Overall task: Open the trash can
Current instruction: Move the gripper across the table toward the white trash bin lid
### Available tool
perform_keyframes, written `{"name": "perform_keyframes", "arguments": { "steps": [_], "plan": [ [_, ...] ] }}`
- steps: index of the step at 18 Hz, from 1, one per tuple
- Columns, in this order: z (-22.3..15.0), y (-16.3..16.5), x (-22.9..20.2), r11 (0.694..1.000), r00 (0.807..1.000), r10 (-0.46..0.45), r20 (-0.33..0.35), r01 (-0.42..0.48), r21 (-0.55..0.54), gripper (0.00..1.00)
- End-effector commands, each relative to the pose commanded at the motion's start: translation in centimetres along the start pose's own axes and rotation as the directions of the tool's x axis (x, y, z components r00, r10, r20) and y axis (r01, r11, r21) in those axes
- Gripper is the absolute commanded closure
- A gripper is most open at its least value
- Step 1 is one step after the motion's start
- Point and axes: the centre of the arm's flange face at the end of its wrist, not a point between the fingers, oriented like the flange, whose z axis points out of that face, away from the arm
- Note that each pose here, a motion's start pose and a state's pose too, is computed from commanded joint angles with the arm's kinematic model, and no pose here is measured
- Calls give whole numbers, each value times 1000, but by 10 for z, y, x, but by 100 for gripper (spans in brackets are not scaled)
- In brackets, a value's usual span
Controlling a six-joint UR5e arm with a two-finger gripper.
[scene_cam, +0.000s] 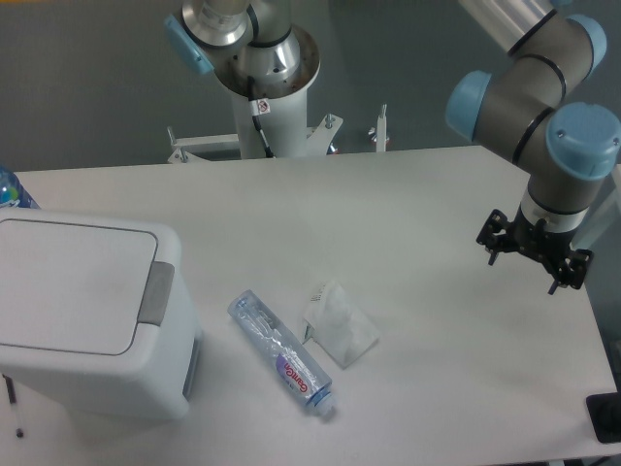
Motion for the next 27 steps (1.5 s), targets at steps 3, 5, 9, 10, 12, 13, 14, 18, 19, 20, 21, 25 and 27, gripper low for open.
{"name": "perform_keyframes", "arguments": {
  "steps": [3, 5, 9, 10, 12, 13, 14, 18, 19, 20, 21, 25, 27],
  "plan": [
    [-13, -22, 11, 998, 997, -68, -27, 68, -8, 0],
    [-17, -39, 21, 994, 993, -109, -34, 109, -6, 0],
    [-28, -60, 35, 983, 982, -182, -44, 182, -9, 0],
    [-34, -64, 37, 981, 979, -196, -54, 196, -16, 0],
    [-51, -75, 45, 976, 972, -218, -83, 217, -20, 0],
    [-58, -81, 48, 972, 967, -235, -102, 235, -10, 0],
    [-66, -87, 53, 968, 961, -249, -118, 252, 4, 0],
    [-81, -116, 78, 956, 946, -280, -165, 290, 41, 0],
    [-85, -123, 82, 952, 942, -290, -167, 302, 48, 0],
    [-88, -131, 87, 950, 940, -295, -169, 308, 55, 0],
    [-94, -137, 92, 947, 939, -299, -172, 314, 68, 0],
    [-122, -154, 113, 937, 933, -303, -192, 329, 121, 0],
    [-135, -165, 131, 936, 935, -296, -196, 324, 135, 0]
  ]
}}
